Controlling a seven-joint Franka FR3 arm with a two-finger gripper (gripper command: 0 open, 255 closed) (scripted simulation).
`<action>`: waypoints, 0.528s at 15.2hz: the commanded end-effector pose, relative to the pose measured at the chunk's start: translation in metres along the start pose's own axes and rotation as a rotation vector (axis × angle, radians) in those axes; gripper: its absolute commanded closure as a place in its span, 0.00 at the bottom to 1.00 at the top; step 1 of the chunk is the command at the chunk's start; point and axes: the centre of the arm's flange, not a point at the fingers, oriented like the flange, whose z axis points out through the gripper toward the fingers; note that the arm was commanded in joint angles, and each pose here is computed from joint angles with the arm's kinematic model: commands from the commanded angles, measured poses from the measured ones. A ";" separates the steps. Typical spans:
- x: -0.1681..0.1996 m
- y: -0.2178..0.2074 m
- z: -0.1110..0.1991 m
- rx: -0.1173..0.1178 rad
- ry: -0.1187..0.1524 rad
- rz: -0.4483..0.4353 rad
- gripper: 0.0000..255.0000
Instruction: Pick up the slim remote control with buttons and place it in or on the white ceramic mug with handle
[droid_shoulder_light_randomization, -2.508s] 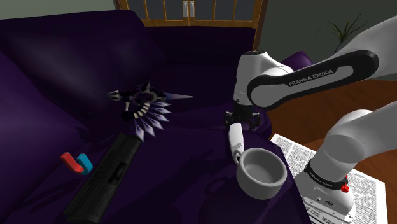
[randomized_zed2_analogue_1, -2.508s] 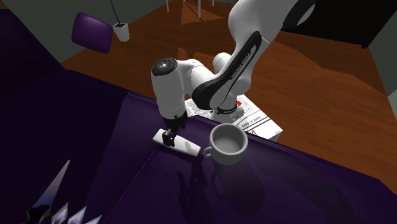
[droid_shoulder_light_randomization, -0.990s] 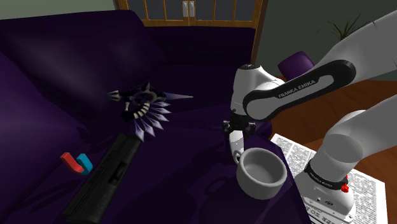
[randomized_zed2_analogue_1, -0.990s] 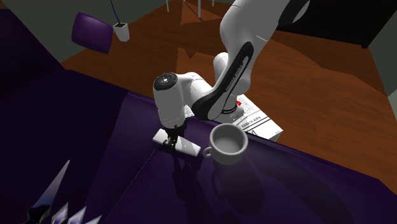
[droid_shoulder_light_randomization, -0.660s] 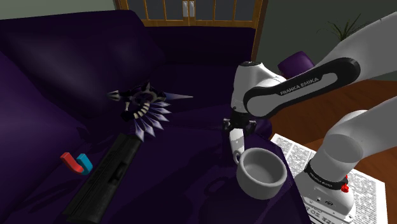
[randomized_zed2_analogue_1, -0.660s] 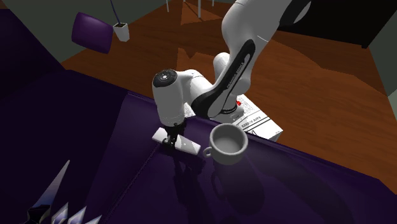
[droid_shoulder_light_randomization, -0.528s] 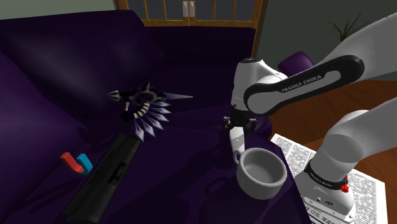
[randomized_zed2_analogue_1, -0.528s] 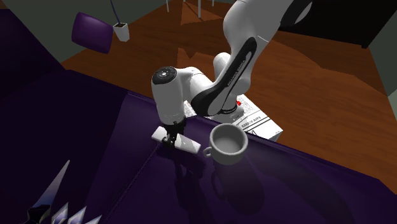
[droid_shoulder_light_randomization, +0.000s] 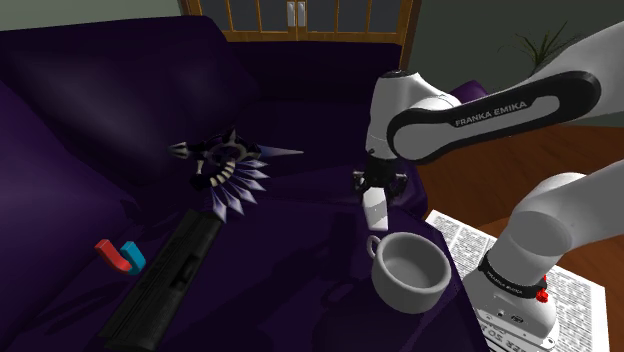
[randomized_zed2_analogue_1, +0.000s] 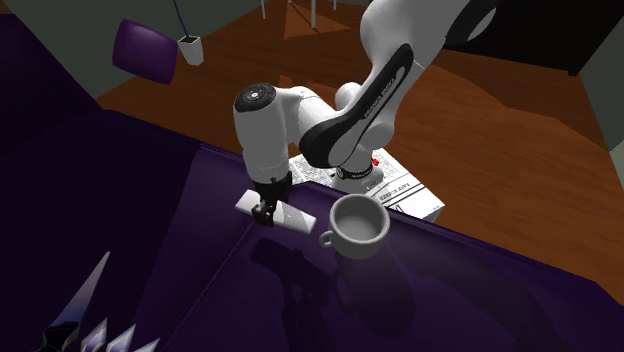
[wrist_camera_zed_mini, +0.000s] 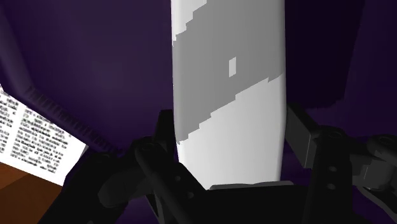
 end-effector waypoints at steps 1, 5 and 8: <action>0.001 0.000 -0.011 0.000 0.000 0.000 1.00; 0.000 0.000 -0.033 0.000 0.000 0.000 1.00; 0.000 0.000 -0.048 0.000 0.000 0.000 1.00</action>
